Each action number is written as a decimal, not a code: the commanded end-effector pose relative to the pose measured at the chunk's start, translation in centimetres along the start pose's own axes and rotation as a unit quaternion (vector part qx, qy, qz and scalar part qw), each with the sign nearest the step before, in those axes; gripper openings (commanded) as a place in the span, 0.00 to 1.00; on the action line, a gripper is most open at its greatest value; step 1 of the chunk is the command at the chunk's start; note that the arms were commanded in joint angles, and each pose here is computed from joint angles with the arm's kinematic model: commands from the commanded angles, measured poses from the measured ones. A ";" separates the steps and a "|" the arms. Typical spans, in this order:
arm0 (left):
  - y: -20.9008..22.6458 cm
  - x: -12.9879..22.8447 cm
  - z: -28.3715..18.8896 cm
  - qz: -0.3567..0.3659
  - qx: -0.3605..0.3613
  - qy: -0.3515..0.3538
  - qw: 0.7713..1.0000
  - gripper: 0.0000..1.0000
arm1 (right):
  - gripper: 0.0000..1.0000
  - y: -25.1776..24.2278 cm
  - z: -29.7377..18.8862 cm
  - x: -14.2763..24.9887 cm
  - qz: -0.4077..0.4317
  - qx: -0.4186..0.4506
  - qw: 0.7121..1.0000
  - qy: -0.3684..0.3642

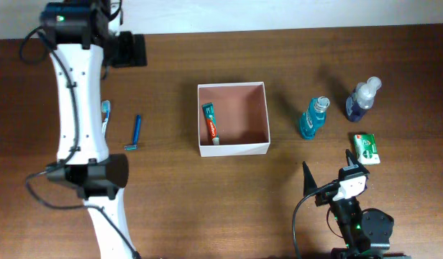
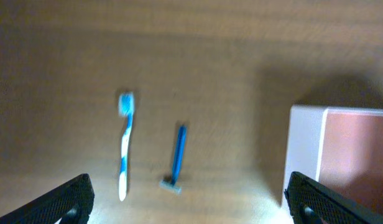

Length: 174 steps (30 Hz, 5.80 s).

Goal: Pack container
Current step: 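Move the left gripper back over the blue razor, then lower the left gripper and grasp the blue razor handle, then lift the razor and carry it over the pink box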

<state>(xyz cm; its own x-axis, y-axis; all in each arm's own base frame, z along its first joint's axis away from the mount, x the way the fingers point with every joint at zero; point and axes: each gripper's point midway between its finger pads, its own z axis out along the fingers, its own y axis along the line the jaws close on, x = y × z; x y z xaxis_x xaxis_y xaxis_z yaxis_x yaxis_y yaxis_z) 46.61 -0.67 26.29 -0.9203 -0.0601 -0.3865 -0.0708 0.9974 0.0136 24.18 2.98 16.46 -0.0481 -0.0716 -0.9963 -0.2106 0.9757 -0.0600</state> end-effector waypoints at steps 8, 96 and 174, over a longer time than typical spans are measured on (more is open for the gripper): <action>1.8 7.0 0.3 -0.005 0.015 0.112 0.994 0.99 | 0.98 0.0 0.0 0.3 0.002 0.002 1.000 0.000; 2.2 15.4 21.0 0.049 0.025 0.195 0.979 0.98 | 0.98 0.0 0.0 0.3 0.002 0.002 1.000 0.000; -14.2 8.6 5.5 0.115 0.180 0.149 0.965 0.07 | 0.98 0.0 0.0 0.3 0.002 0.002 1.000 0.000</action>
<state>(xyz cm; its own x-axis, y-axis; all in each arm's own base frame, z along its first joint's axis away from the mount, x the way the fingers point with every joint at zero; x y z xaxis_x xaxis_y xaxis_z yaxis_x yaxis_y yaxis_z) 42.18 -12.18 15.87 -0.9666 0.2344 -0.1035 0.2519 0.9433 -0.2161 24.18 2.98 16.47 -0.0478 -0.0713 -0.9963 -0.2102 0.9758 -0.0597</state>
